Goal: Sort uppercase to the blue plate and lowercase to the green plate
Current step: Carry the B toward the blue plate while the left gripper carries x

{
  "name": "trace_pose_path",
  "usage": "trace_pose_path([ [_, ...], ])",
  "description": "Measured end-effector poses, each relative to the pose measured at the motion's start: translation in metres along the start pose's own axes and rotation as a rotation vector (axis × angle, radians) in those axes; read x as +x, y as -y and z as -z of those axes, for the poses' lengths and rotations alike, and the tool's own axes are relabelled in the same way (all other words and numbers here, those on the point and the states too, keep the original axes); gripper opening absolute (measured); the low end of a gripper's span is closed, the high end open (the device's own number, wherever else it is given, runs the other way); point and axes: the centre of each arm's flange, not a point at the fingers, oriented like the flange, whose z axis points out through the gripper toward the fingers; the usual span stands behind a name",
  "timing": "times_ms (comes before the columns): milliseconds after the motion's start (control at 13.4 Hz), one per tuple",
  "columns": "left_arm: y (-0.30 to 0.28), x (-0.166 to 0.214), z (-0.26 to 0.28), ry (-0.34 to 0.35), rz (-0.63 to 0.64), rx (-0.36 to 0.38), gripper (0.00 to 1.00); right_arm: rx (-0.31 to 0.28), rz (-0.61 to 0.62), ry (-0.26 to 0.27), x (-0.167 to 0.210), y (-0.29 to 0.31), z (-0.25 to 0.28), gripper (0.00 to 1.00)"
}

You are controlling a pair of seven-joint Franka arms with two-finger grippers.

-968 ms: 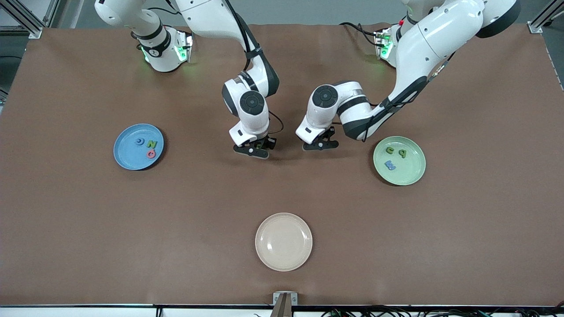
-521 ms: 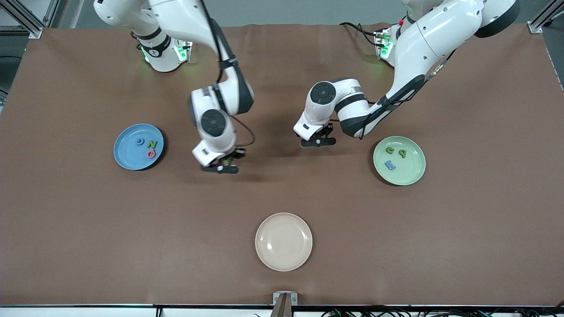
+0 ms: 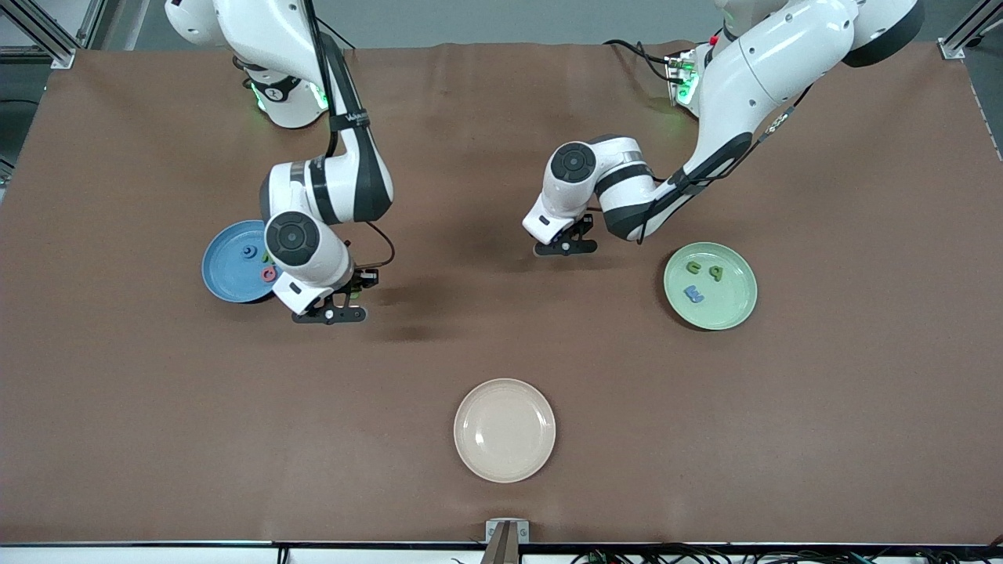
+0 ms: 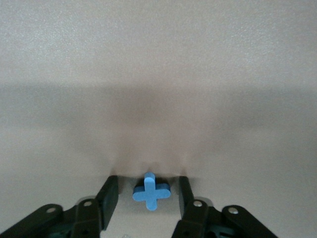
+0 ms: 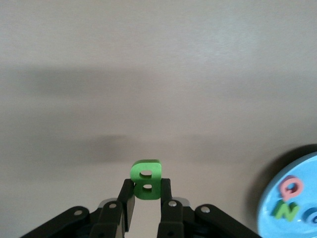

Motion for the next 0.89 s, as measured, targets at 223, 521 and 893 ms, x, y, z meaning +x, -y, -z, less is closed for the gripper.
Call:
trace_pose_path([
  [223, -0.001, 0.0, 0.002, -0.001, -0.001, -0.002, 0.42, -0.009, 0.034, 0.019, 0.004, -0.056, -0.007, 0.26],
  [521, -0.001, -0.001, 0.002, -0.002, -0.002, -0.002, 0.33, -0.017, 0.063, 0.061, -0.009, -0.132, -0.02, 0.26],
  [893, -0.001, 0.0, 0.002, -0.002, -0.001, -0.002, 0.33, 0.004, 0.001, 0.164, -0.048, -0.209, -0.047, 0.26],
])
